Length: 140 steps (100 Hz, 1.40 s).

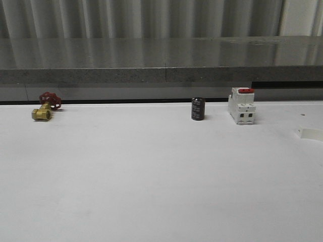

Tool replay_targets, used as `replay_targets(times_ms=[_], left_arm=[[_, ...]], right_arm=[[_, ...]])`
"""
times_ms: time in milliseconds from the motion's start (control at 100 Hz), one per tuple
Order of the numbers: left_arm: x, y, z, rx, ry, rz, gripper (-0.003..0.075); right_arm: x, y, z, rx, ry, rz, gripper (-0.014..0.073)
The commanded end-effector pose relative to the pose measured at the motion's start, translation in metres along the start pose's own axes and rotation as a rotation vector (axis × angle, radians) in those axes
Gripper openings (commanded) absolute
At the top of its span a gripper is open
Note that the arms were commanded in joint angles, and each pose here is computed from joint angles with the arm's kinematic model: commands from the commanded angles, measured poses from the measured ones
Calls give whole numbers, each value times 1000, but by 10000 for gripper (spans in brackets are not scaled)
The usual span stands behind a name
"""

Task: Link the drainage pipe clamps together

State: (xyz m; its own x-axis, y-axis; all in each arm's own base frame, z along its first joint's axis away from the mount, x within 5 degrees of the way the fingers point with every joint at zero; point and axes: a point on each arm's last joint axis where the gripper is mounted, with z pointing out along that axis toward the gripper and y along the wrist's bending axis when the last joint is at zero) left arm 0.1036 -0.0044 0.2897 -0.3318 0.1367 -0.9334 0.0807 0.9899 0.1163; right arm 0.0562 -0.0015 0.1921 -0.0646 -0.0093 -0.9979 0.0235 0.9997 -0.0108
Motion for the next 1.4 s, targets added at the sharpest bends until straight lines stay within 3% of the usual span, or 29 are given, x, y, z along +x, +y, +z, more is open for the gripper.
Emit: replay_targets(times_ms=[0,260,370,810,1210,1390], left_arm=[[-26,1,4,0,-119,0,491],[-44,3,53,14,59,2,492],[-48,7,78,2,169,-59,492],[-16,72,181,-150,709,-230,492],[5,95,256,-117,980,-171,492],[2,101,275,-122,980,-152,492]], right_arm=[[-13,0,-3,6,-108,-14,-66],[-13,0,-3,6,-108,-14,-66],[-13,0,-3,6,-108,-14,-66],[-13,0,-3,6,-108,-14,-66],[-13,0,-3,6,-108,-14,-66],[-13,0,-3,6,-108,-14,-66]])
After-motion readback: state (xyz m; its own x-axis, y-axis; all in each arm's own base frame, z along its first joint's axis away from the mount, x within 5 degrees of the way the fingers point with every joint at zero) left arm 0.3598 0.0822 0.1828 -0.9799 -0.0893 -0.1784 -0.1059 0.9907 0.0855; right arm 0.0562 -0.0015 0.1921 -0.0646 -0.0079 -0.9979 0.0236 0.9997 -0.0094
